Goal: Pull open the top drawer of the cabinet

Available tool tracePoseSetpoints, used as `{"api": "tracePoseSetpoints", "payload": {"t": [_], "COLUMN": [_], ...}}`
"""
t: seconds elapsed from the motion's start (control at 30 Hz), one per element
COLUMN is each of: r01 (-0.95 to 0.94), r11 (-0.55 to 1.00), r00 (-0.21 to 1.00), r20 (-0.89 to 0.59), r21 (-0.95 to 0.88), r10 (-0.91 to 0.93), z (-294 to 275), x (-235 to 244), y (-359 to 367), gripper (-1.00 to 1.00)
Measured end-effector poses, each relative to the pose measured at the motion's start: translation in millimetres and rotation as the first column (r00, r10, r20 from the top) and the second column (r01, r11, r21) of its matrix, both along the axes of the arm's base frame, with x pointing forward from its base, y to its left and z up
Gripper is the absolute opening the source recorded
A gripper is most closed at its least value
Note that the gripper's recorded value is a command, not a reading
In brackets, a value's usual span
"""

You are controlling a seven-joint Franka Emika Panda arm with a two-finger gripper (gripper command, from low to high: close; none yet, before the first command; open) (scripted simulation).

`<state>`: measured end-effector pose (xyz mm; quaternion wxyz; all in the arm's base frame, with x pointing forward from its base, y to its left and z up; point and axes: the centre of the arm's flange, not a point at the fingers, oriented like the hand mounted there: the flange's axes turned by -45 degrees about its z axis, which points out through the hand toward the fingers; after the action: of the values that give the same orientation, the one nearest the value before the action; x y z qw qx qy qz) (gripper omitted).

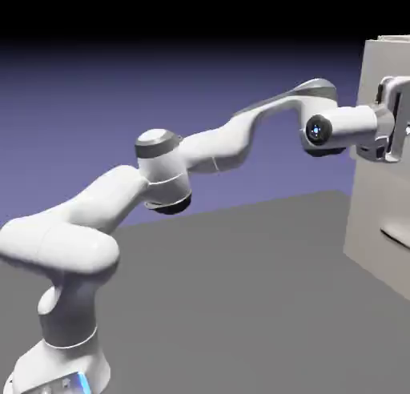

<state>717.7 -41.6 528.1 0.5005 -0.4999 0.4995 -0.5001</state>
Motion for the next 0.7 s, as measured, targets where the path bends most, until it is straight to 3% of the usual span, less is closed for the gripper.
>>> {"api": "tracePoseSetpoints", "payload": {"t": [0.7], "r01": [0.000], "r11": [1.000], "r00": [1.000], "r20": [0.002], "r21": [0.000], "r10": [0.000], "z": [0], "x": [-184], "y": [0], "gripper": [-1.00]}}
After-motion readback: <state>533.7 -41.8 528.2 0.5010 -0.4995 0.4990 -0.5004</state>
